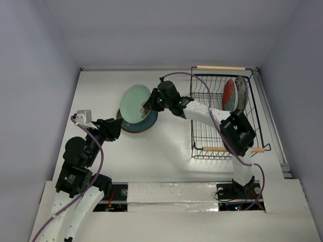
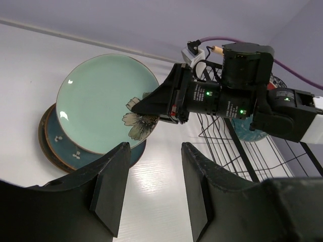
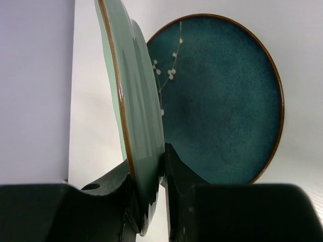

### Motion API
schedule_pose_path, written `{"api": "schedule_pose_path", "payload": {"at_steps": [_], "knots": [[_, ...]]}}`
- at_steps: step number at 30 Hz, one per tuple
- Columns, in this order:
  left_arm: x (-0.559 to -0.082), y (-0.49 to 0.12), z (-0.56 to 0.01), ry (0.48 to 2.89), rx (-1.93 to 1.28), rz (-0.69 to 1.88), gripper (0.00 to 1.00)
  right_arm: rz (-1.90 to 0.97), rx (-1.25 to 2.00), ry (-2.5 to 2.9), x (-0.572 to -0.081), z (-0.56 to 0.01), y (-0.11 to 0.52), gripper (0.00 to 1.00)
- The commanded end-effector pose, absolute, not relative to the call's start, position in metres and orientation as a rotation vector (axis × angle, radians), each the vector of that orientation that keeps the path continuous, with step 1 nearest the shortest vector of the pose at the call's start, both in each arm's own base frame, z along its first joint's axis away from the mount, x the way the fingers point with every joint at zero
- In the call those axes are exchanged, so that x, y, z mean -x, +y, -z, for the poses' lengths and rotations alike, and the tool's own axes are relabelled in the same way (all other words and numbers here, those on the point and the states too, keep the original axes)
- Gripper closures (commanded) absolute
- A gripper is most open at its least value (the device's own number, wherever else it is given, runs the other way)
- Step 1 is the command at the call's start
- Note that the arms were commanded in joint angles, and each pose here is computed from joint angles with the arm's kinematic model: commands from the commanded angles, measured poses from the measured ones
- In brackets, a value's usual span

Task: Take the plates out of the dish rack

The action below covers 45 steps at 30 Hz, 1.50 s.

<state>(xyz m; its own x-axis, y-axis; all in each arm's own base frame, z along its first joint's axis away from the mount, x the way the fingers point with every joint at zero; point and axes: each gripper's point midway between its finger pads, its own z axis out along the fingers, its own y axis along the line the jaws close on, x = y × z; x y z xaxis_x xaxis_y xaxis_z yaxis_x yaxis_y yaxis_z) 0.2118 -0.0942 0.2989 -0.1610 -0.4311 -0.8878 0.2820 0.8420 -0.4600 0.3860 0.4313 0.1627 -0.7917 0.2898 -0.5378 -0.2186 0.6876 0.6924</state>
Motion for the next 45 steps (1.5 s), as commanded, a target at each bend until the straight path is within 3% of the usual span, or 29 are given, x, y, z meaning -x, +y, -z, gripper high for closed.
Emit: {"api": "schedule_pose_path", "payload": {"at_steps": [1, 25, 34, 45], "knots": [[-0.212, -0.095, -0.308, 1.58, 0.119, 0.642, 0.58, -1.304, -0.068, 1.964, -0.402, -0.258, 0.461, 1.0], [-0.21, -0.096, -0.309, 1.572, 0.116, 0.652, 0.58, -1.232, -0.063, 2.216, -0.377, -0.152, 0.452, 0.62], [-0.207, -0.096, -0.313, 1.556, 0.109, 0.659, 0.58, -0.958, 0.034, 2.353, -0.37, -0.121, 0.435, 0.28], [-0.205, -0.095, -0.315, 1.543, 0.107, 0.661, 0.58, -0.689, 0.146, 2.419, -0.364, -0.108, 0.408, 0.03]]}}
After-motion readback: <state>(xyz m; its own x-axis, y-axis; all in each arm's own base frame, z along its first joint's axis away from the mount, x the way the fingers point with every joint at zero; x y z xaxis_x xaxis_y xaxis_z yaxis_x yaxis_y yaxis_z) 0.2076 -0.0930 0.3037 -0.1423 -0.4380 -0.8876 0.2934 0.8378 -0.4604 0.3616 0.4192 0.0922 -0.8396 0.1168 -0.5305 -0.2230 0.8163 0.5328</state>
